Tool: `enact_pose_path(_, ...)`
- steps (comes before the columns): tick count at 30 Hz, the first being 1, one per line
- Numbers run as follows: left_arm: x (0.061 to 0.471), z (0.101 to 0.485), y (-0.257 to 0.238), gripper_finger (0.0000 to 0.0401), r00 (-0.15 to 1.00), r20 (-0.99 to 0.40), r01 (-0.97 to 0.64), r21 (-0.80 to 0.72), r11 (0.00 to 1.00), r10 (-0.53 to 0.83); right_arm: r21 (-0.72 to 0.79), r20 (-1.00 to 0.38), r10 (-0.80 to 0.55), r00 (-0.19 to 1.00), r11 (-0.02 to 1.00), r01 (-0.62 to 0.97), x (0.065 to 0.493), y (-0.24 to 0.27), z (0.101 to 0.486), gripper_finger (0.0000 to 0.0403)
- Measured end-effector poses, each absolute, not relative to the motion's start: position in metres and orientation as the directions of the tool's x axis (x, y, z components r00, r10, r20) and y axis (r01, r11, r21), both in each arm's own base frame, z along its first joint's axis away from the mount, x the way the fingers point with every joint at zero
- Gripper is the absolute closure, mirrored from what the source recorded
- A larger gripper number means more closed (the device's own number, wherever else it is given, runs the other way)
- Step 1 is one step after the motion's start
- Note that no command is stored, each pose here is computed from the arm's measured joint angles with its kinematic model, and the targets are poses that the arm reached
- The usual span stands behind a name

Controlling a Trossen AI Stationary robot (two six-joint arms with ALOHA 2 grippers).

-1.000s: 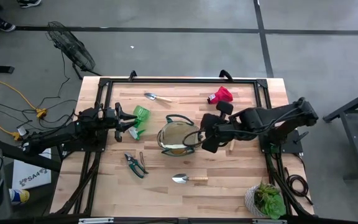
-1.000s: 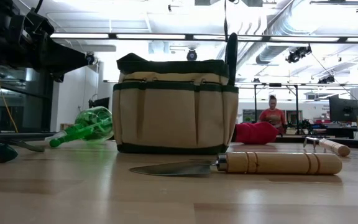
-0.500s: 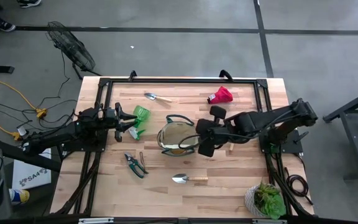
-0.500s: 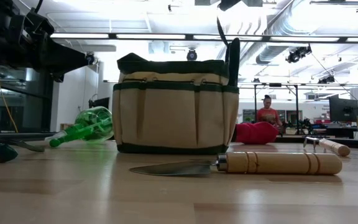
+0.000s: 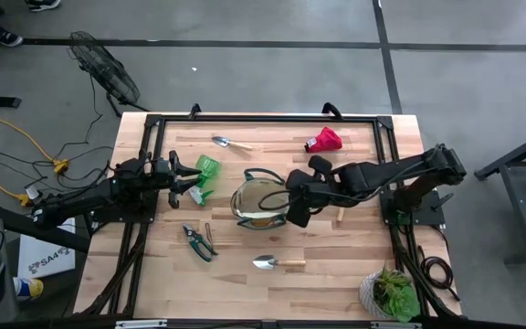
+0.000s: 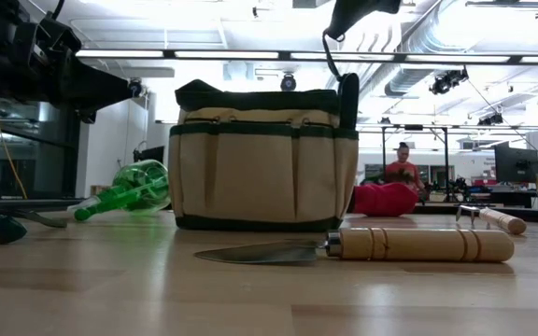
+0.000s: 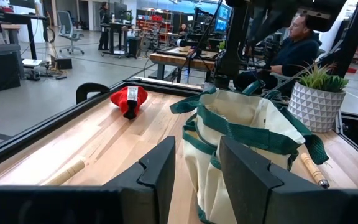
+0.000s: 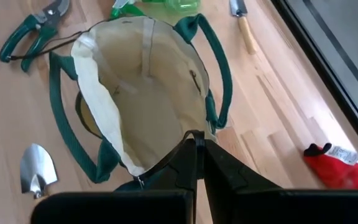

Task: Pick & Place Garden tools in Gardening bag
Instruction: Put the right green shears into the gardening bag

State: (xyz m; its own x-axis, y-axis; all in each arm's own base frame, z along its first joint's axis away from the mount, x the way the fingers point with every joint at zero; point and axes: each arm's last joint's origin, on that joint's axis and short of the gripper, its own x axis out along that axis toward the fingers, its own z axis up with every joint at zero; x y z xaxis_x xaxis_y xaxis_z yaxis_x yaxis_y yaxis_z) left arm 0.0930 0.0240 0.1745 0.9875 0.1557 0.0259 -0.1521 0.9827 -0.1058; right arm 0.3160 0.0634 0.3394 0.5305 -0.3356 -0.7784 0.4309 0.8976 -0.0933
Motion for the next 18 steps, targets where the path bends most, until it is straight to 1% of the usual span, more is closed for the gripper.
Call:
enact_pose_path(6,0.093,0.175,0.024,0.0277,0.987,0.026,-0.152,-0.106,0.983,0.156,-0.092,-0.783,-0.351,0.513,0.882,0.463,0.317,0.055,0.339,0.0398)
enact_pose_path(13,0.093,0.175,0.024,0.0277,0.988,0.026,-0.152,-0.106,0.983,0.155,-0.042,-0.785,-0.375,0.493,0.826,0.563,0.318,0.04,0.339,0.0398)
enact_pose_path(18,0.093,0.175,0.024,0.0277,0.987,0.026,-0.152,-0.106,0.983,0.156,-0.058,-0.795,-0.381,0.471,0.821,0.567,0.317,0.038,0.338,0.0398)
